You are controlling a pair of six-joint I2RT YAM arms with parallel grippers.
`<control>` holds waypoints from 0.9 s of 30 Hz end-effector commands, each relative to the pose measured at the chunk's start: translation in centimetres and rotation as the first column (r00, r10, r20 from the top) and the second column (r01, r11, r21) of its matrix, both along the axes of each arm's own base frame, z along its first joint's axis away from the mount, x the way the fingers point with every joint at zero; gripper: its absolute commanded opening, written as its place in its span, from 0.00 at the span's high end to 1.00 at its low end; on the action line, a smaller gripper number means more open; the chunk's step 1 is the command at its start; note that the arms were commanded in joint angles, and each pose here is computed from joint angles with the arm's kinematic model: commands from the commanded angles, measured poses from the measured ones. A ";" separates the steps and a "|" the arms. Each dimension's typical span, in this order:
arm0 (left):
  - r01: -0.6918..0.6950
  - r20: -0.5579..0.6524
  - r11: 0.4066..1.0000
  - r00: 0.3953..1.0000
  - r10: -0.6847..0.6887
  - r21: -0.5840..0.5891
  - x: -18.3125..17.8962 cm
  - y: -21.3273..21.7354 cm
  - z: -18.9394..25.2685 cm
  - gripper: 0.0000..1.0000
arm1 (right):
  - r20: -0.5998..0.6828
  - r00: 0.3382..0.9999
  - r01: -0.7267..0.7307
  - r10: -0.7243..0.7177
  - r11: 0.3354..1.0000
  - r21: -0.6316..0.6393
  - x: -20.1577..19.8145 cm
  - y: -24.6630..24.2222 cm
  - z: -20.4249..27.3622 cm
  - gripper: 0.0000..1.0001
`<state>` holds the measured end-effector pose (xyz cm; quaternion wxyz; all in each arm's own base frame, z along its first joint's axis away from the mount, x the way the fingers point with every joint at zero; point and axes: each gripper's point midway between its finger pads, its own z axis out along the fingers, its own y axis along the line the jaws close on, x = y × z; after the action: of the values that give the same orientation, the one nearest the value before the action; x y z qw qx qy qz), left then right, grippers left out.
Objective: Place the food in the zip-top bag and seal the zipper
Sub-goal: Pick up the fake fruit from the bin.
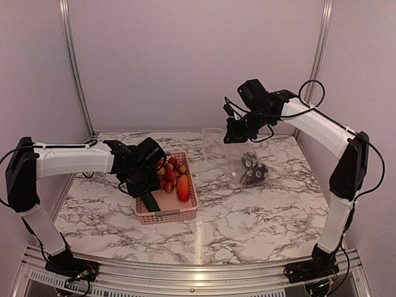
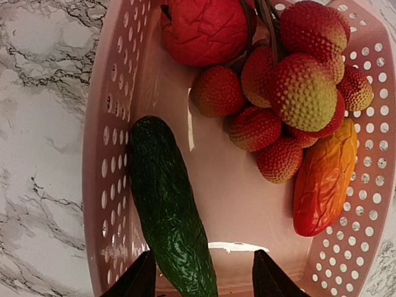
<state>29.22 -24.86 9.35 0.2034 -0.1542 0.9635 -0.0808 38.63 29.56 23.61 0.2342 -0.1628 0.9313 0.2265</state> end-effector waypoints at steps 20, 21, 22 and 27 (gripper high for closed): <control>-0.076 0.149 0.996 0.986 0.069 0.041 9.2 0.2 5.0 0.55 | 0.056 0.998 -0.036 0.033 0.998 0.056 -0.9 0.4 2.3 1.00; -0.083 0.153 0.996 0.985 0.077 0.036 9.7 0.5 5.2 0.57 | 0.058 0.998 -0.035 0.032 0.998 0.055 -1.0 0.3 2.4 1.00; -0.093 0.157 0.995 0.984 0.087 0.033 10.2 0.8 5.3 0.57 | 0.057 0.998 -0.031 0.028 0.998 0.054 -0.9 0.2 2.5 1.00; -0.124 0.201 0.992 0.972 0.119 0.011 12.5 1.7 5.8 0.57 | 0.042 0.999 -0.030 0.027 0.998 0.057 -1.2 0.3 2.1 1.00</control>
<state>40.02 -23.62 15.17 0.2856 -0.2066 0.9324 -0.0795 38.06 29.87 23.73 0.2361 -0.1733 0.9248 0.2428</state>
